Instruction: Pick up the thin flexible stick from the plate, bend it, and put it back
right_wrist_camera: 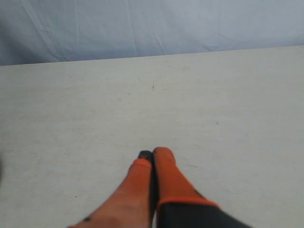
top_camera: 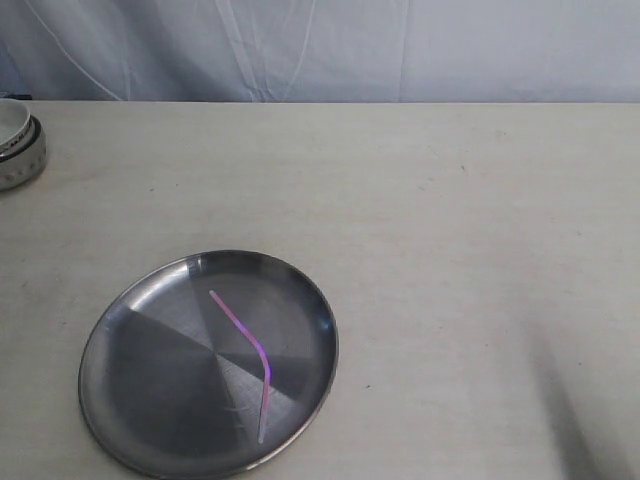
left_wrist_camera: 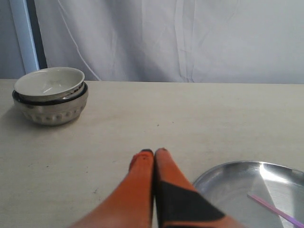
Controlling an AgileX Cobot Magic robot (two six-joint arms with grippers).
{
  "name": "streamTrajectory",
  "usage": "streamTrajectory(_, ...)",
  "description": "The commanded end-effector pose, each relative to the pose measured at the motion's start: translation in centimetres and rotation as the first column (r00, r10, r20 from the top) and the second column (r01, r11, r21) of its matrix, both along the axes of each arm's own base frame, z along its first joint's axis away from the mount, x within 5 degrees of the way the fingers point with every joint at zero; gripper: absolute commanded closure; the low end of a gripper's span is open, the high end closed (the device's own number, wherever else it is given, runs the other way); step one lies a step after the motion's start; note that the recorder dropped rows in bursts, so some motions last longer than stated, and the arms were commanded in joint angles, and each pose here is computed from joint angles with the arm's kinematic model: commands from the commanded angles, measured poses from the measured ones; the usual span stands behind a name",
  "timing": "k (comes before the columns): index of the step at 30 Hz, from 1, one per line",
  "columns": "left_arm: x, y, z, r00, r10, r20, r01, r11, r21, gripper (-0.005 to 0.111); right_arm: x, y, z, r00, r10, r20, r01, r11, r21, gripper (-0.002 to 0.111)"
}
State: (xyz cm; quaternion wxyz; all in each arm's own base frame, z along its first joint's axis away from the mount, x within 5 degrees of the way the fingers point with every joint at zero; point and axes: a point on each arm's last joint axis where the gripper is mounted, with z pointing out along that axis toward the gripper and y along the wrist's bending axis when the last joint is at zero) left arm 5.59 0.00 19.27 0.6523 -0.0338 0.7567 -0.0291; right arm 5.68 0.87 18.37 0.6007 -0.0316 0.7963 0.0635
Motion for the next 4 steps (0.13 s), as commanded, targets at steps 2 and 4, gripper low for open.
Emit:
streamTrajectory(2, -0.03, -0.01, 0.00, 1.000, 0.000, 0.010, 0.000, 1.000, -0.007, 0.107, -0.02, -0.03, -0.07, 1.000, -0.002, 0.009, 0.002, 1.000, -0.005, 0.108)
streamTrajectory(4, -0.03, -0.01, 0.00, 1.000, 0.000, 0.010, 0.000, 1.000, -0.007, 0.107, -0.02, -0.03, -0.07, 1.000, -0.002, 0.009, 0.002, 1.000, -0.005, 0.108)
